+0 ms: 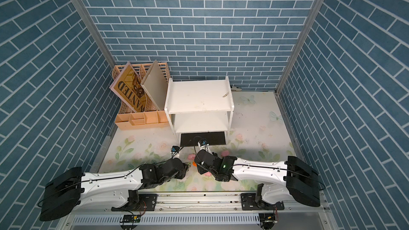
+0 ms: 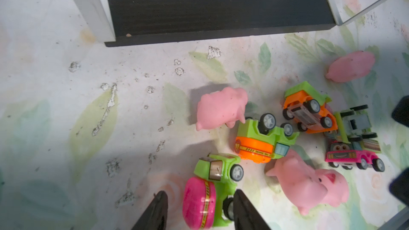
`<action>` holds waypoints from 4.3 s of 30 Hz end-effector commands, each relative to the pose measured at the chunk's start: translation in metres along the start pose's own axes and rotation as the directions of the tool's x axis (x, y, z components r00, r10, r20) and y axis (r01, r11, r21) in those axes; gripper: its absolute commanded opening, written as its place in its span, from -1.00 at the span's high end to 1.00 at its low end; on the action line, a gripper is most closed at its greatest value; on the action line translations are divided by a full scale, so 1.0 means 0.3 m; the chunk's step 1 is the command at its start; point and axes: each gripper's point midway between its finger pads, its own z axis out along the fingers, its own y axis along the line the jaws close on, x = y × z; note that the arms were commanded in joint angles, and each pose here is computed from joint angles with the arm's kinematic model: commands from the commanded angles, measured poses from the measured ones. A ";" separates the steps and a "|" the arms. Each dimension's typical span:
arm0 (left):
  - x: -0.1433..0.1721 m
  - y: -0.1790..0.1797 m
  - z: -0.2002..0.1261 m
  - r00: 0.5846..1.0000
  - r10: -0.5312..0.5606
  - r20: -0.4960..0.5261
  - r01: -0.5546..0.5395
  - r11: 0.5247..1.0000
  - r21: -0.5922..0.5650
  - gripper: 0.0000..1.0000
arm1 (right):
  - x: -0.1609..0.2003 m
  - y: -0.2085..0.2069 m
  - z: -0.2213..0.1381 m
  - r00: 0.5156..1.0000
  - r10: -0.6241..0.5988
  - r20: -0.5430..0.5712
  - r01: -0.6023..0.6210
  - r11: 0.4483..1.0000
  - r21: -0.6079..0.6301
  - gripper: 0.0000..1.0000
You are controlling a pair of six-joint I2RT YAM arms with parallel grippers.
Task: Organize plastic toys on shelves
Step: Adjust the plastic toy at the center of the board, then pick up the plastic toy at the center of the board.
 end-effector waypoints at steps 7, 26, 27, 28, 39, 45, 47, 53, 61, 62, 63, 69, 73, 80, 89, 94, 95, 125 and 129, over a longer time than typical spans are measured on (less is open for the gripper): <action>0.028 -0.021 0.032 0.996 0.072 -0.061 -0.073 0.997 -0.014 -0.15 | 0.008 0.005 -0.010 1.000 0.023 -0.011 -0.023 1.000 0.005 -0.13; 0.083 -0.005 0.046 0.968 0.215 -0.128 -0.235 0.957 -0.171 -0.32 | 0.007 -0.007 -0.030 0.999 0.037 -0.011 -0.037 0.999 0.017 -0.13; 0.088 0.002 0.043 0.967 0.217 -0.130 -0.239 0.954 -0.181 -0.31 | 0.003 -0.004 -0.030 0.999 0.038 -0.011 -0.038 0.999 0.016 -0.13; 0.091 0.007 0.039 0.967 0.216 -0.132 -0.238 0.954 -0.185 -0.30 | 0.001 -0.003 -0.031 0.999 0.038 -0.010 -0.038 0.999 0.017 -0.14; 0.037 0.088 -0.003 0.987 0.155 -0.031 -0.158 0.959 -0.235 -0.29 | -0.005 0.002 -0.031 0.999 0.034 -0.013 -0.034 0.999 0.019 -0.14; 0.012 0.112 0.020 0.997 0.077 0.000 -0.076 0.983 -0.167 -0.38 | 0.002 0.005 -0.028 1.000 0.017 -0.023 -0.017 1.000 0.013 -0.14; 0.004 0.124 0.023 0.999 0.051 0.005 -0.049 0.988 -0.149 -0.40 | 0.008 0.004 -0.027 0.999 0.004 -0.032 -0.004 1.000 0.014 -0.14; -0.041 0.167 0.018 0.999 0.000 0.037 0.005 0.991 -0.132 -0.46 | 0.019 0.042 -0.010 0.998 -0.044 -0.052 0.042 0.998 -0.036 -0.14; -0.103 0.124 0.042 0.997 -0.038 0.063 0.040 0.999 -0.028 -0.56 | 0.010 0.119 0.051 0.973 -0.209 -0.093 0.202 0.976 -0.078 -0.17; -0.107 0.129 0.047 0.997 -0.040 0.062 0.043 0.998 -0.036 -0.55 | 0.006 0.126 0.061 0.971 -0.220 -0.094 0.213 0.974 -0.079 -0.18; -0.113 0.138 0.050 0.997 -0.042 0.063 0.045 0.998 -0.048 -0.56 | 0.002 0.138 0.070 0.968 -0.232 -0.093 0.225 0.971 -0.083 -0.20; -0.158 0.202 0.006 0.991 -0.078 0.109 0.090 0.990 -0.107 -0.56 | -0.047 0.157 0.141 0.965 -0.242 -0.098 0.243 0.970 -0.007 -0.24; -0.173 0.236 -0.039 0.986 -0.097 0.134 0.114 0.986 -0.124 -0.56 | -0.070 0.178 0.180 0.974 -0.198 -0.113 0.200 0.980 0.001 -0.19; -0.196 0.278 -0.117 0.974 -0.127 0.187 0.154 0.978 -0.138 -0.56 | -0.067 0.208 0.243 0.987 -0.054 -0.154 0.063 0.996 0.055 -0.02; -0.191 0.289 -0.132 0.971 -0.140 0.196 0.167 0.977 -0.130 -0.57 | -0.045 0.150 0.291 0.984 0.008 -0.177 0.031 0.976 0.216 0.09; -0.187 0.290 -0.128 0.972 -0.132 0.192 0.159 0.978 -0.132 -0.58 | -0.027 0.145 0.307 0.981 0.009 -0.194 0.035 0.974 0.223 0.09; -0.188 0.290 -0.128 0.973 -0.132 0.192 0.159 0.978 -0.133 -0.58 | -0.022 0.148 0.312 0.980 0.008 -0.200 0.036 0.975 0.219 0.09; -0.205 0.267 -0.135 0.972 -0.126 0.199 0.149 0.983 -0.106 -0.58 | -0.082 0.197 0.226 0.983 0.002 -0.183 0.034 0.981 0.191 0.46; -0.250 0.241 -0.154 0.969 -0.109 0.222 0.133 0.987 -0.094 -0.57 | -0.120 0.220 0.065 0.985 0.009 -0.173 0.016 0.989 0.144 0.50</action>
